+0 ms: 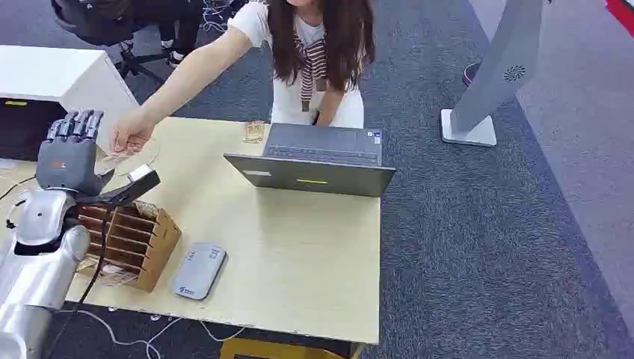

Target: Pass the card to the sensor for recognition and then transmit it.

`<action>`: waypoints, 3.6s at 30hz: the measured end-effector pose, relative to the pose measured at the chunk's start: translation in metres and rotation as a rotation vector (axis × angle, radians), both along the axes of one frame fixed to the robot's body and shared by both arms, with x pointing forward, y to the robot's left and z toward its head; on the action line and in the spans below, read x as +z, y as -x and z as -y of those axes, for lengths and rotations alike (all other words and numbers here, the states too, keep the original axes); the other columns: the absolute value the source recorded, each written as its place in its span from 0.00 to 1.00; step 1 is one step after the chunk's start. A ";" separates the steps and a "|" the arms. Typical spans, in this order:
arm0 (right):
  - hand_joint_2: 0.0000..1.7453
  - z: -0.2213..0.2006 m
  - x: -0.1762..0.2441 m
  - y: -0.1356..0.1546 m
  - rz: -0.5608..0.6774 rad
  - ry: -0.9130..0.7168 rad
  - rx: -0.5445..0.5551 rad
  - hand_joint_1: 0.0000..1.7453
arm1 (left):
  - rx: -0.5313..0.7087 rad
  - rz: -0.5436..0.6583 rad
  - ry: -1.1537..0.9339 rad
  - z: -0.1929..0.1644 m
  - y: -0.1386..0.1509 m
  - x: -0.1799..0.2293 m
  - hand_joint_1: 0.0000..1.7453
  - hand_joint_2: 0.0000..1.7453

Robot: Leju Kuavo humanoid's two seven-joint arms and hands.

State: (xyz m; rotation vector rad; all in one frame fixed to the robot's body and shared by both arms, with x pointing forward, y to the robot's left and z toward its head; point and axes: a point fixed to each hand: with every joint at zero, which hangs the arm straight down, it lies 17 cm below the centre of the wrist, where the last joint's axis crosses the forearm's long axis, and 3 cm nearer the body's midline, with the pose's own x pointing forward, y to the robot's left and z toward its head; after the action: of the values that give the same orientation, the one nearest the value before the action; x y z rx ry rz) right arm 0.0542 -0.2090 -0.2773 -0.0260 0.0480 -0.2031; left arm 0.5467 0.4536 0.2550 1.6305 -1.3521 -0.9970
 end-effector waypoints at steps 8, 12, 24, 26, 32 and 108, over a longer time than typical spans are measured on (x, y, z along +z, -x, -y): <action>1.00 0.000 0.000 0.002 -0.003 0.001 0.000 0.00 | -0.005 0.001 -0.003 0.002 0.000 0.001 1.00 1.00; 1.00 0.000 0.000 0.002 -0.003 0.001 0.000 0.00 | -0.009 0.008 -0.007 0.003 0.000 0.004 1.00 1.00; 1.00 0.001 0.000 0.002 0.000 0.002 -0.005 0.00 | -0.164 0.059 0.035 0.053 0.018 0.002 1.00 1.00; 1.00 0.001 0.000 0.002 0.001 0.003 -0.005 0.00 | -0.198 0.069 0.038 0.071 0.024 0.001 1.00 1.00; 1.00 0.001 0.000 0.002 0.003 0.004 -0.016 0.00 | -0.330 0.130 0.036 0.129 0.045 0.009 1.00 1.00; 1.00 0.005 -0.002 0.016 -0.038 0.035 -0.074 0.00 | -0.161 -0.390 -0.057 0.156 0.153 -0.195 1.00 1.00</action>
State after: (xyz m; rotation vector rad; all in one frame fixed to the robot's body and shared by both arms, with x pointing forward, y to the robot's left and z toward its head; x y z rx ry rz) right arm 0.0378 -0.2139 -0.2791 -0.0635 0.0836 -0.2775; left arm 0.3936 0.2972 0.0599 1.2939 -1.2061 -1.3790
